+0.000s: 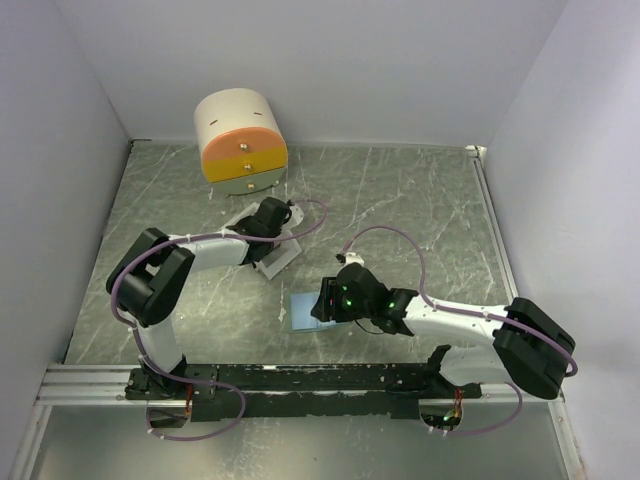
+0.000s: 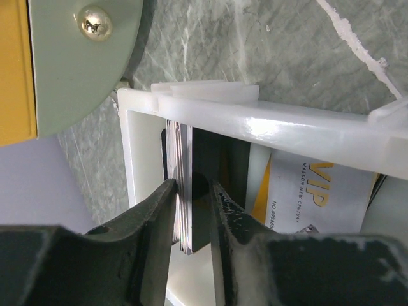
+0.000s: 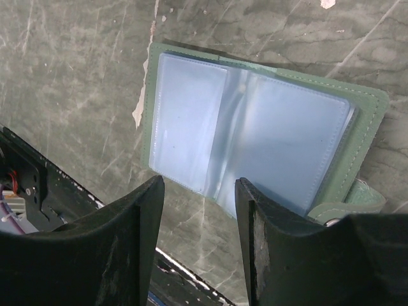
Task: Put the credit cards into the card holder
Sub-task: Pick up the credit card from the storage box.
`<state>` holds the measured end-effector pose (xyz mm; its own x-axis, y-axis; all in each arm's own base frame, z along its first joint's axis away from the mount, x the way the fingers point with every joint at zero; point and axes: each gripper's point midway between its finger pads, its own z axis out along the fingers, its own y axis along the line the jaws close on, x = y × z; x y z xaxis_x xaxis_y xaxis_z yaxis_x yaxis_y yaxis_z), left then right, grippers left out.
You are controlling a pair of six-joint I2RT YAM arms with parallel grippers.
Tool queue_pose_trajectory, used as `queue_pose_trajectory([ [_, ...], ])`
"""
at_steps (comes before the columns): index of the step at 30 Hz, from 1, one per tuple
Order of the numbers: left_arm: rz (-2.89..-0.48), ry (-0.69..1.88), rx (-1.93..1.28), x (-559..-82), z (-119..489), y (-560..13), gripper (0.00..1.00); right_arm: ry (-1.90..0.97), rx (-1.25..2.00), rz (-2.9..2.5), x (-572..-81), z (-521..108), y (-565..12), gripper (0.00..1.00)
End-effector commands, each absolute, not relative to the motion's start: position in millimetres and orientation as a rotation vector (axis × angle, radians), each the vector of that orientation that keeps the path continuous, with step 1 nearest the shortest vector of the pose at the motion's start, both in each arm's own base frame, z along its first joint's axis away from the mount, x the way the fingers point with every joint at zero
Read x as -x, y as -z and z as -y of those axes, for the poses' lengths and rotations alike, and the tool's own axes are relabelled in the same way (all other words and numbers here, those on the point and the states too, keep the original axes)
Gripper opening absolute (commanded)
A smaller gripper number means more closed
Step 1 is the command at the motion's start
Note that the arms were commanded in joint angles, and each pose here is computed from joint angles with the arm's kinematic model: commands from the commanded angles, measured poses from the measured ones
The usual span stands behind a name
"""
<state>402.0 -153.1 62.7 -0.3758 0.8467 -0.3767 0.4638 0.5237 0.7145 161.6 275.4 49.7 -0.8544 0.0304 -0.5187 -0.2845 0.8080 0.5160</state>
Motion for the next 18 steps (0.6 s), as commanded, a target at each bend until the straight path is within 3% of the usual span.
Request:
queue_pose_trajectory([
  [1, -2.008, -0.674, -1.046, -409, 157, -68, 0.32, -0.808, 0.163, -2.472, -161, -270, -48, 0.49],
  [14, -1.992, -0.694, -1.034, -412, 156, -87, 0.22, -0.805, 0.161, -2.469, -161, -270, -49, 0.49],
  [18, -1.982, -0.704, -1.027, -413, 155, -92, 0.23, -0.808, 0.164, -2.471, -161, -271, -48, 0.48],
])
